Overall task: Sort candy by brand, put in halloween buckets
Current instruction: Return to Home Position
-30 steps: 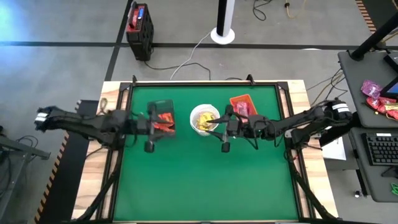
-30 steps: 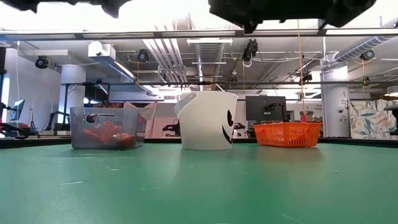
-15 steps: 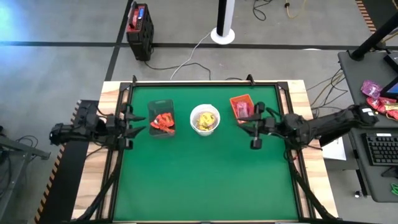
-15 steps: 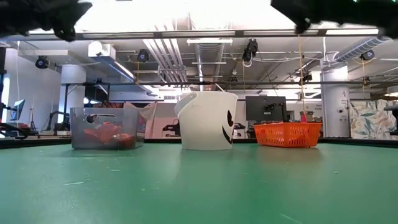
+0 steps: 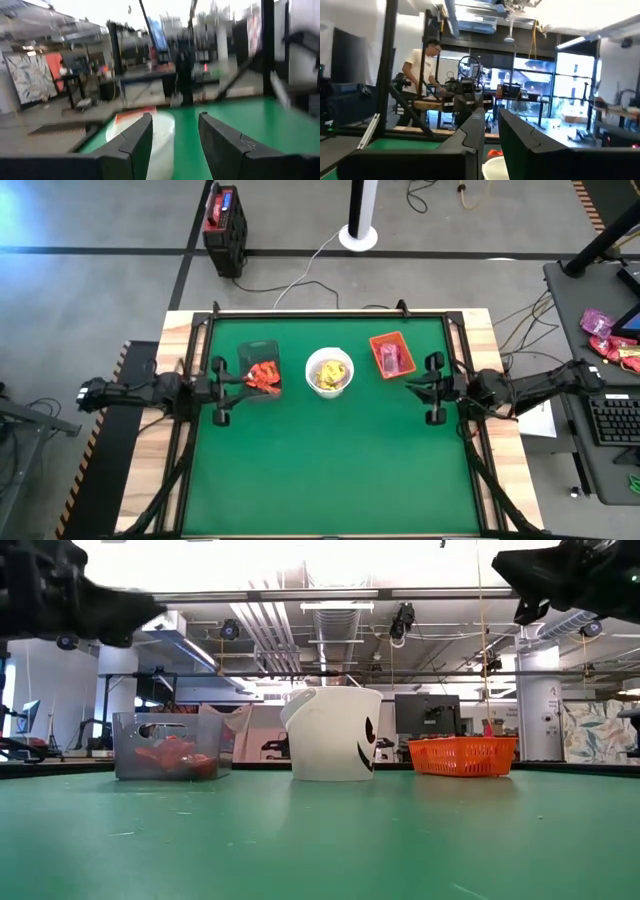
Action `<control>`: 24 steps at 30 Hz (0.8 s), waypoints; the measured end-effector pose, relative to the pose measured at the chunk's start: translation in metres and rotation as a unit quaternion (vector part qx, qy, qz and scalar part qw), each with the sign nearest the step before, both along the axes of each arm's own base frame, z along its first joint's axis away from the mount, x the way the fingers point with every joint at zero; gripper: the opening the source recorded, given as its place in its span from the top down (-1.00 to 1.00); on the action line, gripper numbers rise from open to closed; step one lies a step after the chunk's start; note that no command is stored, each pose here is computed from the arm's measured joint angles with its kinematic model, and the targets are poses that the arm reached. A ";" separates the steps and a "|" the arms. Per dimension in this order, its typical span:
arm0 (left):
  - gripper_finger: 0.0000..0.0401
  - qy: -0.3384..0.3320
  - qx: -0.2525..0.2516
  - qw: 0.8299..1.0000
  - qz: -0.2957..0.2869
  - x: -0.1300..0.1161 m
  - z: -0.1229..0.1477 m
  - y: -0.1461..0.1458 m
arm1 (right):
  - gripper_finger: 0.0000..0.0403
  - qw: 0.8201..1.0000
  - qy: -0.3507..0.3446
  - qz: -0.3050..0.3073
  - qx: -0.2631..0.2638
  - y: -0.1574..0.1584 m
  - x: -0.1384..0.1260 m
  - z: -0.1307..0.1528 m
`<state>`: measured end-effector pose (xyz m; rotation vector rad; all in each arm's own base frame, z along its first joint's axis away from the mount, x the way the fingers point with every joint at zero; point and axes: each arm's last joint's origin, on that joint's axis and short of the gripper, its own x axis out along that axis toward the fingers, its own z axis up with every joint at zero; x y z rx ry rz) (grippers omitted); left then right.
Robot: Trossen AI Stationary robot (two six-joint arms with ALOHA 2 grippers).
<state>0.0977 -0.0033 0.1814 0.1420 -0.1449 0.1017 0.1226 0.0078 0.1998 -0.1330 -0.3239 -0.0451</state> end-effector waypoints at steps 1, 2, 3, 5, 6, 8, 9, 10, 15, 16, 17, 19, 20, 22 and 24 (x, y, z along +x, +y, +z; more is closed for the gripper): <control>0.28 0.017 0.009 1.000 0.001 0.001 -0.003 0.000 | 0.77 1.000 0.000 -0.006 0.008 -0.001 0.000 0.000; 0.28 0.032 0.015 0.999 0.002 0.001 -0.006 0.000 | 0.78 1.000 0.001 -0.011 0.010 -0.001 0.000 0.000; 0.28 0.043 0.018 0.999 0.002 0.002 -0.008 0.000 | 0.78 1.000 0.002 -0.013 0.011 -0.001 0.000 0.000; 0.28 0.060 0.019 0.998 0.001 0.002 -0.011 0.000 | 0.79 1.000 0.003 -0.014 0.010 -0.001 0.000 -0.001; 0.28 0.068 0.020 0.998 0.001 0.003 -0.012 0.000 | 0.79 1.000 0.003 -0.014 0.011 -0.001 0.000 -0.001; 0.28 0.076 0.021 0.997 0.001 0.003 -0.014 0.000 | 0.79 1.000 0.003 -0.013 0.013 -0.001 0.000 -0.001; 0.28 0.079 0.022 0.997 0.001 0.004 -0.014 0.000 | 0.79 1.000 0.002 -0.013 0.014 -0.001 0.000 0.000; 0.28 0.082 0.022 0.996 0.001 0.004 -0.015 0.000 | 0.79 1.000 0.002 -0.013 0.014 -0.001 0.000 0.000; 0.28 0.089 0.023 0.996 0.001 0.005 -0.014 0.000 | 0.79 1.000 0.003 -0.014 0.011 -0.001 0.000 -0.001; 0.28 0.091 0.023 0.996 0.001 0.005 -0.014 0.000 | 0.79 1.000 0.003 -0.014 0.011 -0.001 0.000 -0.001; 0.28 0.093 0.023 0.995 0.001 0.005 -0.014 0.000 | 0.79 1.000 0.003 -0.014 0.011 -0.001 0.000 -0.001; 0.28 0.095 0.023 0.995 0.001 0.006 -0.014 0.000 | 0.79 1.000 0.003 -0.013 0.012 -0.001 0.000 -0.001; 0.28 0.096 0.023 0.995 0.001 0.006 -0.015 0.000 | 0.79 1.000 0.005 -0.013 0.015 -0.001 0.000 -0.001; 0.28 0.098 0.023 0.995 0.001 0.006 -0.015 -0.001 | 0.79 0.999 0.019 -0.004 0.038 -0.001 0.001 -0.004; 0.28 0.100 0.024 0.995 0.001 0.006 -0.015 -0.001 | 0.79 0.999 0.014 -0.006 0.044 -0.001 -0.002 -0.002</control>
